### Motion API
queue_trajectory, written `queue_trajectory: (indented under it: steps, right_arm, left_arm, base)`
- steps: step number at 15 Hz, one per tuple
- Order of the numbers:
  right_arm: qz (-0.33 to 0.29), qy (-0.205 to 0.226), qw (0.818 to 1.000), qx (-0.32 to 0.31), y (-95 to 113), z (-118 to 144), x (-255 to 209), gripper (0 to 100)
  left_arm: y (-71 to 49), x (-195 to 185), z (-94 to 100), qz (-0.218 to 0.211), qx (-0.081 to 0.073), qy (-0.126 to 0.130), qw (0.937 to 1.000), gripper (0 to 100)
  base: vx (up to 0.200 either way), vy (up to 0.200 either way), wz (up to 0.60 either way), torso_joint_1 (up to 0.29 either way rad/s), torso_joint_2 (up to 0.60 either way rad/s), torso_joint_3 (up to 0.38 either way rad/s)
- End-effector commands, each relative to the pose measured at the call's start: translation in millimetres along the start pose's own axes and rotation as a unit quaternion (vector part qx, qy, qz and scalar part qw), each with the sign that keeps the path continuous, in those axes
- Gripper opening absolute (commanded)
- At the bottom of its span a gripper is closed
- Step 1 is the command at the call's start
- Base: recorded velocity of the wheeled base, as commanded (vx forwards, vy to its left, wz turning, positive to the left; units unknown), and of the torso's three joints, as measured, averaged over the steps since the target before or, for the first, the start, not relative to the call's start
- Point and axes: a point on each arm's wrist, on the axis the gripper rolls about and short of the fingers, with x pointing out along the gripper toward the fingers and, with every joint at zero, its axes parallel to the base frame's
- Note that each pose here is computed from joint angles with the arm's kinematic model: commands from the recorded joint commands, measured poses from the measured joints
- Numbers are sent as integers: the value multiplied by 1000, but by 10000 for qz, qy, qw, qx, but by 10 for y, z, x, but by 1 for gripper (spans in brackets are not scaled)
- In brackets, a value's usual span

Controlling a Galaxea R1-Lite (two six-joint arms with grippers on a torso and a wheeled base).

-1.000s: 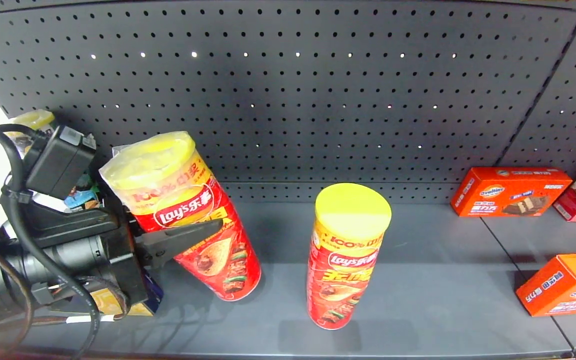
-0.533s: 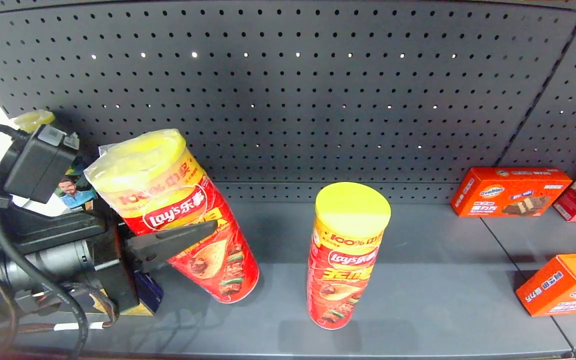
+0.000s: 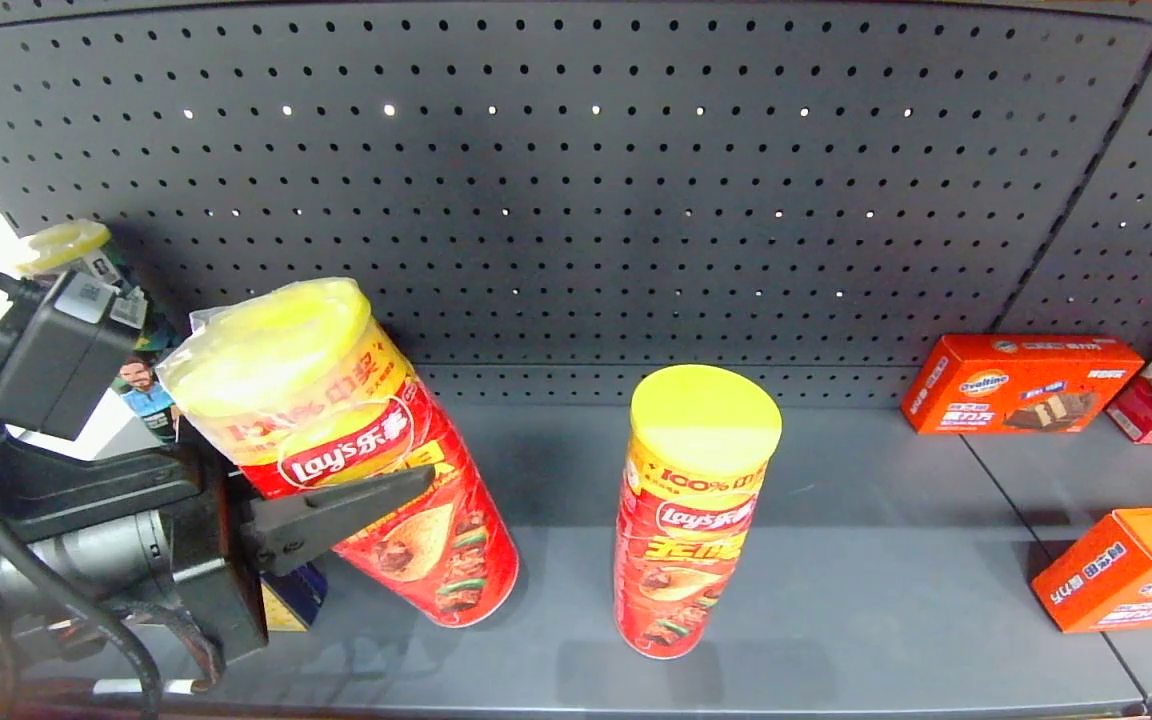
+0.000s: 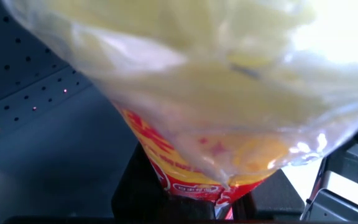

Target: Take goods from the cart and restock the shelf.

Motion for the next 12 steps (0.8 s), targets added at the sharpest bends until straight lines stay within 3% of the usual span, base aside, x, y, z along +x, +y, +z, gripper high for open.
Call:
queue_trajectory:
  steps: [1,2,3,5,6,7,12]
  right_arm:
    - [-1366,106,9906,4,-51,-3,-7,100]
    - [-2041,70,9789,40,-80,-2,-12,100]
    - [-2200,20,9754,124,-89,-11,-9,100]
    - [-797,-137,9967,-10,-29,-9,19,100]
    - [-749,-91,9971,-29,-26,-18,20,100]
    - [-717,222,9972,-23,-22,-74,17,100]
    - [-862,140,9960,212,-29,-68,19,100]
  left_arm:
    - [-2,2,13,-4,15,-20,10000,0]
    - [-3,0,0,-5,3,-1,10000,0]
    - [-5,-3,-17,-5,-13,25,10000,0]
    - [-9,-4,-10,-13,-5,12,10000,0]
    - [-8,-1,-13,-20,-9,19,10000,0]
    - [-12,3,-8,-43,-4,13,10000,0]
    - [-56,-16,-41,-112,-19,47,9999,0]
  base:
    - [0,0,0,0,0,0]
    - [0,0,0,0,0,0]
    - [0,0,0,0,0,0]
    - [0,0,0,0,0,0]
    - [0,0,0,0,0,0]
    - [0,0,0,0,0,0]
    - [0,0,0,0,0,0]
